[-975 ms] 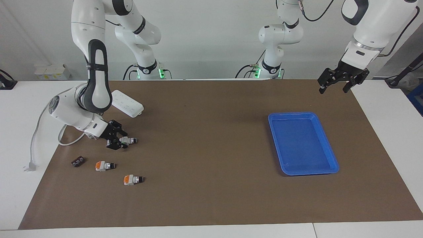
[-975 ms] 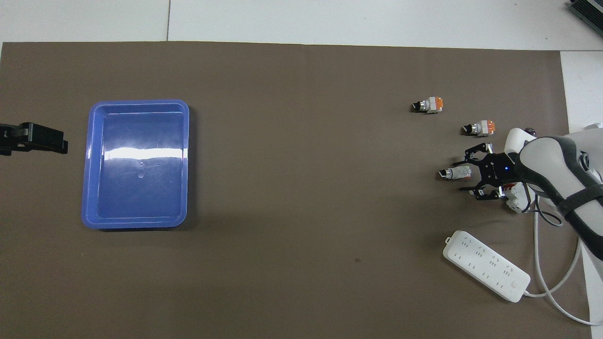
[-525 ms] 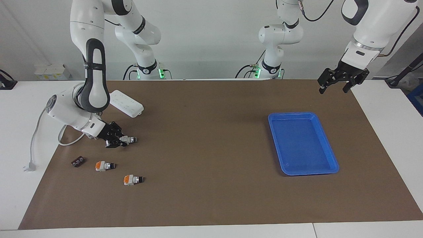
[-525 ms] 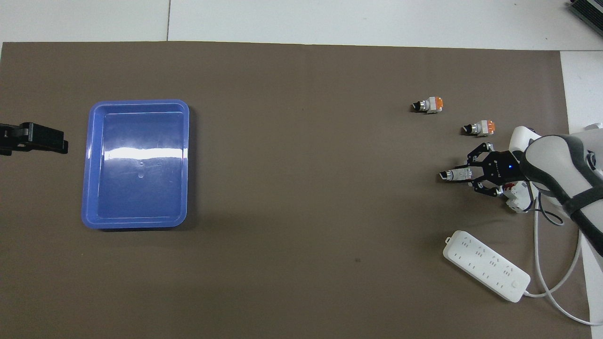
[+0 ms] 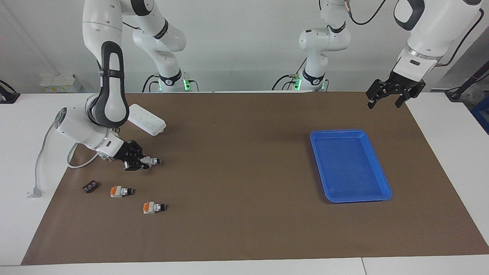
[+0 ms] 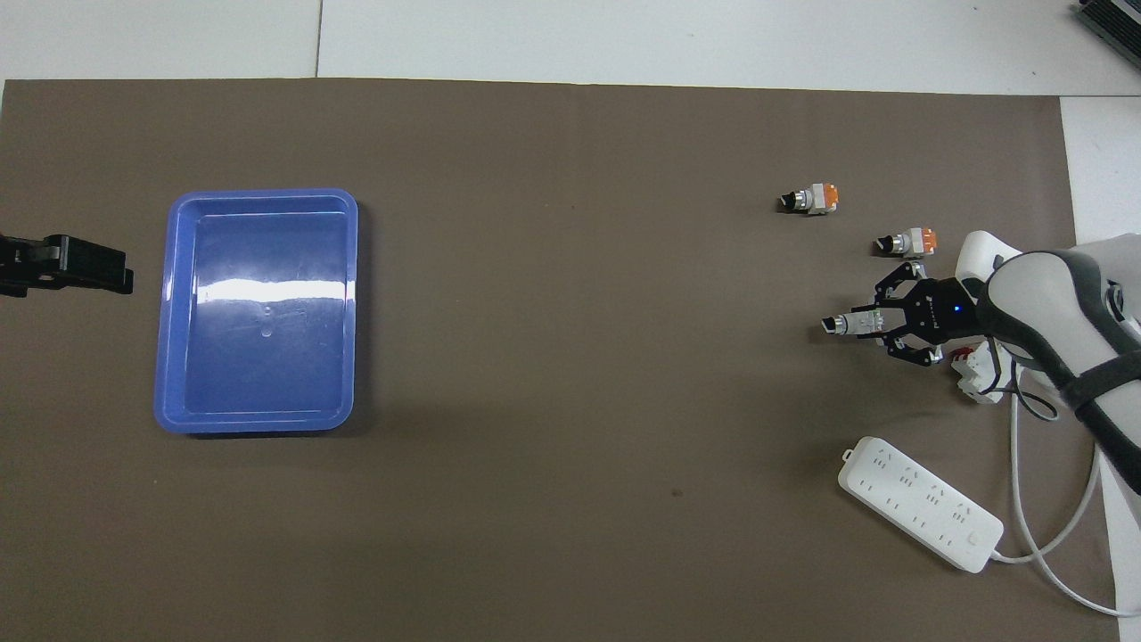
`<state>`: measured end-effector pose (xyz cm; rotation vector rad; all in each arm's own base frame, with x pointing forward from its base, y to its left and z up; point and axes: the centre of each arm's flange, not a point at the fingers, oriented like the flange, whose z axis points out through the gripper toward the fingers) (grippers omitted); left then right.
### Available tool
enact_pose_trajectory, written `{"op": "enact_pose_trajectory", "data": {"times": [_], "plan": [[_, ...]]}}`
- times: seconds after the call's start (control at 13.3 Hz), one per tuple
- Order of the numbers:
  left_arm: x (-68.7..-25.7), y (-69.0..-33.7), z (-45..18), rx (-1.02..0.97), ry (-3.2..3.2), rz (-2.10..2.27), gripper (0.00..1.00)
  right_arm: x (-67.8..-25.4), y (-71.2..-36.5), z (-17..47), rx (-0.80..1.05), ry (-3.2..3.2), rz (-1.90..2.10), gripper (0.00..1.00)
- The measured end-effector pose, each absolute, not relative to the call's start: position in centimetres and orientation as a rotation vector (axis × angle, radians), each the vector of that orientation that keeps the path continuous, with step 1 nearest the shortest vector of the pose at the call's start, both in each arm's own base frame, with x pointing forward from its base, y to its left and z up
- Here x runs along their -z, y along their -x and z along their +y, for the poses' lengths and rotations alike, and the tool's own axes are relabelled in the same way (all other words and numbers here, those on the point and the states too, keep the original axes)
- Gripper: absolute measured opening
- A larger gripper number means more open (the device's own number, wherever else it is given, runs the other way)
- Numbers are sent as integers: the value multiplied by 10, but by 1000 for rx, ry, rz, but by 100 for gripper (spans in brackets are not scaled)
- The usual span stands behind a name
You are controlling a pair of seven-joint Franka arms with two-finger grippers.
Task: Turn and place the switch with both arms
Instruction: 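Close the right gripper on the switch module and lift it, then carry the switch toward the center while the left gripper reaches toward it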
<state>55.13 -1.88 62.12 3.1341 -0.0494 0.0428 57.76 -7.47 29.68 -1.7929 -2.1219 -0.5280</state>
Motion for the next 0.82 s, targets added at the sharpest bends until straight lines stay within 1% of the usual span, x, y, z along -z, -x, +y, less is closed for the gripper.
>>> {"op": "enact_pose_trajectory", "data": {"times": [0.45, 0.82], "plan": [[-616, -549, -27, -20, -3134, -72, 100, -374, -590, 49, 537, 1840, -2069, 35], [-606, -540, -54, 16, -3070, -124, 100, -412, -581, 120, 690, 1726, -1990, 35]]}}
